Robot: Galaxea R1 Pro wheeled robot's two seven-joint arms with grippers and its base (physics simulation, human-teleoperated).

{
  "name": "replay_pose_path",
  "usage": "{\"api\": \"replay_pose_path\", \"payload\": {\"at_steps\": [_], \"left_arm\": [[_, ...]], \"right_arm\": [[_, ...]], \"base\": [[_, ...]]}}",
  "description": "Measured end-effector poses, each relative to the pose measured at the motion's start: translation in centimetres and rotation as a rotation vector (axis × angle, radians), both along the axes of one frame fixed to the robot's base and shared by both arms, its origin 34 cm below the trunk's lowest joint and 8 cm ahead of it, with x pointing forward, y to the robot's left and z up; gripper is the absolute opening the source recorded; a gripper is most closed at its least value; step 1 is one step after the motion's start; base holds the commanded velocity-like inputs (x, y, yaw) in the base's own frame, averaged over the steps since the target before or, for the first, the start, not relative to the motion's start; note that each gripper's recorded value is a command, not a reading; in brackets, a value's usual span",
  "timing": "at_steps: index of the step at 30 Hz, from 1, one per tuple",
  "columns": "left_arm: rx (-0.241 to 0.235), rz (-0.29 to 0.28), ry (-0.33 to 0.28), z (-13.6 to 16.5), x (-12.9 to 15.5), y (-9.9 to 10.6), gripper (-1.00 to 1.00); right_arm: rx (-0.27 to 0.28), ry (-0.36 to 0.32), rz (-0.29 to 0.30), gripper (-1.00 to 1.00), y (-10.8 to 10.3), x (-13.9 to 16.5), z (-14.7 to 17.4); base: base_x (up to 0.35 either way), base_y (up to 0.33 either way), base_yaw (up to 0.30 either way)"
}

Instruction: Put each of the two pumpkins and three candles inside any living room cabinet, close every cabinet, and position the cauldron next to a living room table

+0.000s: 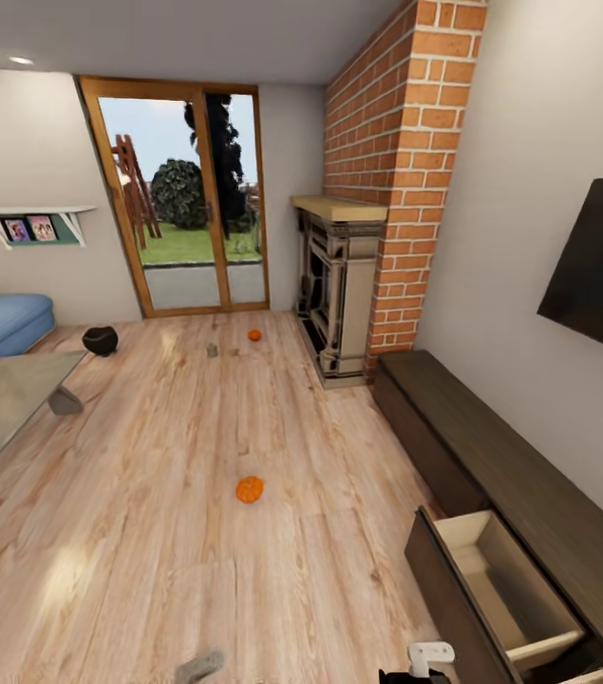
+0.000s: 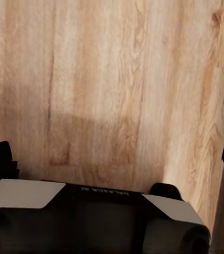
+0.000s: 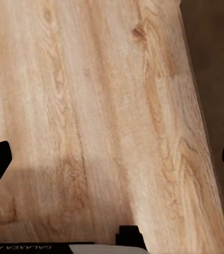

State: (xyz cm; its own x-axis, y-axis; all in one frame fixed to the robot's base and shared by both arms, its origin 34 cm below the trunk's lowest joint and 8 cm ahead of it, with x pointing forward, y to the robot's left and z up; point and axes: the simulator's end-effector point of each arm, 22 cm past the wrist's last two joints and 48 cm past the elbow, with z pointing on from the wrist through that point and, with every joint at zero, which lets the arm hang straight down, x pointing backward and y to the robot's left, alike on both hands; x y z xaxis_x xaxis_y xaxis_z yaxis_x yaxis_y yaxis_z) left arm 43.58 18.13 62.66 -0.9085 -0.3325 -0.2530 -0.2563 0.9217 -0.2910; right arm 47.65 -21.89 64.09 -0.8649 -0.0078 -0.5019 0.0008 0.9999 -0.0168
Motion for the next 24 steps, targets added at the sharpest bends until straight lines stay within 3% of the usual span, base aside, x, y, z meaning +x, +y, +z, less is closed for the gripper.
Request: {"api": "replay_pose_path", "payload": {"at_steps": [7, 14, 15, 17, 20, 24], "left_arm": [[-0.002, 0.000, 0.024, 0.0, -1.7, -0.1, 1.00], [0.003, -0.005, 0.096, -0.9, -7.1, 0.1, 1.00], [0.005, -0.018, 0.108, -1.1, -8.1, 0.0, 1.00], [0.021, -0.123, 0.120, -1.2, -9.8, -1.0, 1.00], [0.032, -0.178, 0.121, -1.0, -10.4, -1.2, 1.00], [0.039, -0.209, 0.123, -0.8, -10.9, -1.3, 1.00]], "right_arm": [[0.011, 0.040, 0.005, 1.00, 0.9, -2.9, -0.5], [0.015, 0.058, 0.006, 1.00, 1.2, -4.1, -0.4], [0.015, 0.066, 0.006, 1.00, 1.2, -4.7, -0.5], [0.010, 0.096, 0.005, 1.00, 0.8, -6.9, -1.0], [0.011, 0.109, 0.006, 1.00, 0.9, -8.0, -1.1], [0.018, 0.132, 0.010, 1.00, 1.5, -10.0, -1.2]], "base": [[0.000, 0.000, 0.207], [0.000, 0.000, 0.182], [0.000, 0.000, 0.179], [0.000, 0.000, 0.169], [0.000, 0.000, 0.103], [0.000, 0.000, 0.035]]}}
